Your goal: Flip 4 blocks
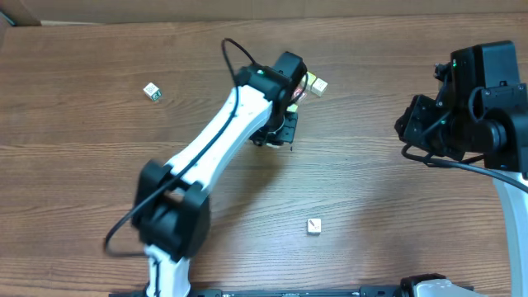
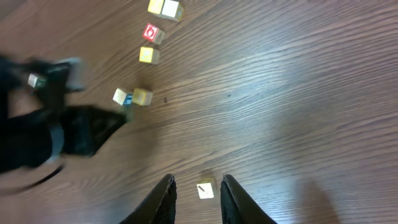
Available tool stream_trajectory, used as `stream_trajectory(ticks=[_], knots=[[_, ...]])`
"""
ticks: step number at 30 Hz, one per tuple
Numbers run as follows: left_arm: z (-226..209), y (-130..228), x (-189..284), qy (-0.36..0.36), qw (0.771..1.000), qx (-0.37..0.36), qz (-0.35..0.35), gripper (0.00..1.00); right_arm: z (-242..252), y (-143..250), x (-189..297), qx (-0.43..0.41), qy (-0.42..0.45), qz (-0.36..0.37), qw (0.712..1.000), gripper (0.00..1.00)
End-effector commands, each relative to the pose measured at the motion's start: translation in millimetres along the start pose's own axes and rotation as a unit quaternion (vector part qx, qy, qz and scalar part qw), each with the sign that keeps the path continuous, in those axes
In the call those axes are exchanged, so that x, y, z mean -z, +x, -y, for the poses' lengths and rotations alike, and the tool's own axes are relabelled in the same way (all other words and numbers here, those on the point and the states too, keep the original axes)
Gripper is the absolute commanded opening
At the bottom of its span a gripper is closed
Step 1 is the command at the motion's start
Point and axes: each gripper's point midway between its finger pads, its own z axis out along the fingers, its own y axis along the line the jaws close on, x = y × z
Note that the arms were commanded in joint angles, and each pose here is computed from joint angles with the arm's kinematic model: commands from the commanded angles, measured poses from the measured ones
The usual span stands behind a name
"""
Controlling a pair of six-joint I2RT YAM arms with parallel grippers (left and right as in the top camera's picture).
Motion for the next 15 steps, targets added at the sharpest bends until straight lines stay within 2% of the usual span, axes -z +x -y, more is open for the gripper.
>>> stream_trajectory(ticks=[1, 7, 11, 15], knots=[[-5, 18, 44, -0.004, 0.999, 0.016, 0.049, 0.05, 7, -4, 4, 0.003, 0.015, 0.018, 1.0, 0.25], [-7, 73, 43, 0.005, 0.998, 0.023, 0.063, 0.04, 9, -2, -1, 0.002, 0.019, 0.011, 1.0, 0.25], [2, 116, 25, 0.027, 0.998, 0.024, 0.056, 0.04, 9, -1, -1, 0.002, 0.019, 0.011, 1.0, 0.25], [12, 154, -1, 0.041, 0.996, 0.066, 0.036, 0.04, 9, -1, -1, 0.003, 0.019, 0.01, 1.0, 0.25]])
